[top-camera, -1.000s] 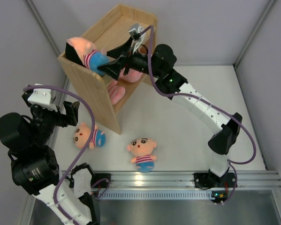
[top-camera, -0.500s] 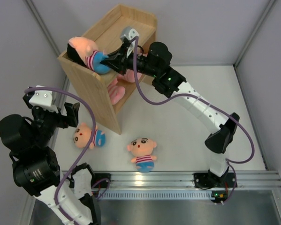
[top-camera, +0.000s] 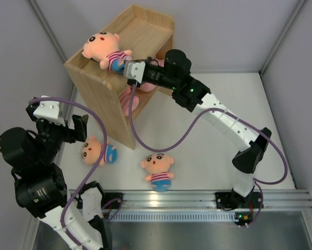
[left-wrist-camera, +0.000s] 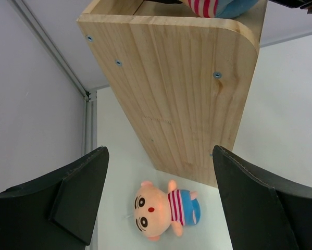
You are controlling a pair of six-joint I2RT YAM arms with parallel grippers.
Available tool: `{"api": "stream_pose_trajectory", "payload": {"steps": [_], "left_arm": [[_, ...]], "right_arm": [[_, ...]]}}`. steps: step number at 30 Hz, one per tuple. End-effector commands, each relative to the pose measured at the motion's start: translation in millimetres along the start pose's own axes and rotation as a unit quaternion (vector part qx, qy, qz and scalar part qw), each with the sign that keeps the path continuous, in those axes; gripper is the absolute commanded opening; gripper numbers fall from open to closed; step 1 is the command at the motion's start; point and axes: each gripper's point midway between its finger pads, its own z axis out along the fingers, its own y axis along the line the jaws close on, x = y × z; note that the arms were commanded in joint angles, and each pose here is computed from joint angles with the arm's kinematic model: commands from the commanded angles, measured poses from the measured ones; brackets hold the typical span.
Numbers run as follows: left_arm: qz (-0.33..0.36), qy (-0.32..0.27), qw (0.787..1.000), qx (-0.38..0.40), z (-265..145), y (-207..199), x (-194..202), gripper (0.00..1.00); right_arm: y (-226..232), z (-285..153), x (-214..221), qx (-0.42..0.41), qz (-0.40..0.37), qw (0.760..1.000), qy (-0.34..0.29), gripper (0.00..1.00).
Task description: Place and organize the stuffed toys onto the shelf
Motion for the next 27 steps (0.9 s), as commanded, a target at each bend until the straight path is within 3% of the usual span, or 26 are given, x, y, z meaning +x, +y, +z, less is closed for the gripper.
{"api": "stream_pose_trajectory", "payload": {"steps": [1, 3, 4, 10, 11, 15, 18, 22, 24, 25, 27], "left_arm": [[0.019, -0.018, 1.000, -0.010, -1.0, 3.4, -7.9, 0.87], [0.019, -0.014, 1.000, -0.011, 0.2, 4.7, -5.4, 0.87], [0.019, -0.015, 1.000, -0.010, 0.3, 4.4, -5.5, 0.87], [0.015, -0.014, 1.000, -0.006, 0.4, 2.3, -3.3, 0.87], [0.016, -0.014, 1.000, -0.004, 0.0, 1.4, -2.8, 0.87], [0.021, -0.014, 1.000, -0.006, -0.5, 1.6, -1.9, 0.87], [0.022, -0.013, 1.000, -0.007, -0.7, 1.7, -0.8, 0.87], [0.023, -0.013, 1.000, -0.007, -3.0, -0.5, 2.3, 0.87], [0.020, -0.008, 1.000, -0.009, -2.4, 0.0, 7.2, 0.88], [0.018, -0.007, 1.000, -0.011, -2.6, 0.0, 9.5, 0.88], [0.008, 0.006, 1.000, -0.021, -1.2, 2.9, 21.1, 0.88]], "right_arm": [[-3.6, -11.3, -15.8, -0.020, -0.110, 0.994, 0.000, 0.03], [-3.7, -12.2, -20.6, -0.027, -0.131, 0.991, -0.003, 0.10], [-8.2, -14.4, -26.4, -0.024, -0.135, 0.991, -0.007, 0.21], [-17.8, -18.0, -34.3, -0.003, -0.117, 0.993, -0.008, 0.61], [-23.3, -18.7, -37.5, 0.010, -0.112, 0.994, -0.014, 0.73], [-36.5, -25.9, -55.7, 0.038, -0.092, 0.994, -0.038, 0.90], [-51.7, -35.7, -71.3, 0.066, -0.054, 0.995, -0.054, 0.98], [-72.5, -66.0, -94.7, 0.107, 0.035, 0.991, -0.067, 0.99], [-93.3, -101.1, -116.4, 0.159, 0.115, 0.977, -0.081, 0.99], [-81.1, -105.1, -102.6, 0.161, 0.158, 0.972, -0.065, 0.99], [-78.0, -127.3, -94.4, 0.200, 0.274, 0.939, -0.060, 0.99]]}}
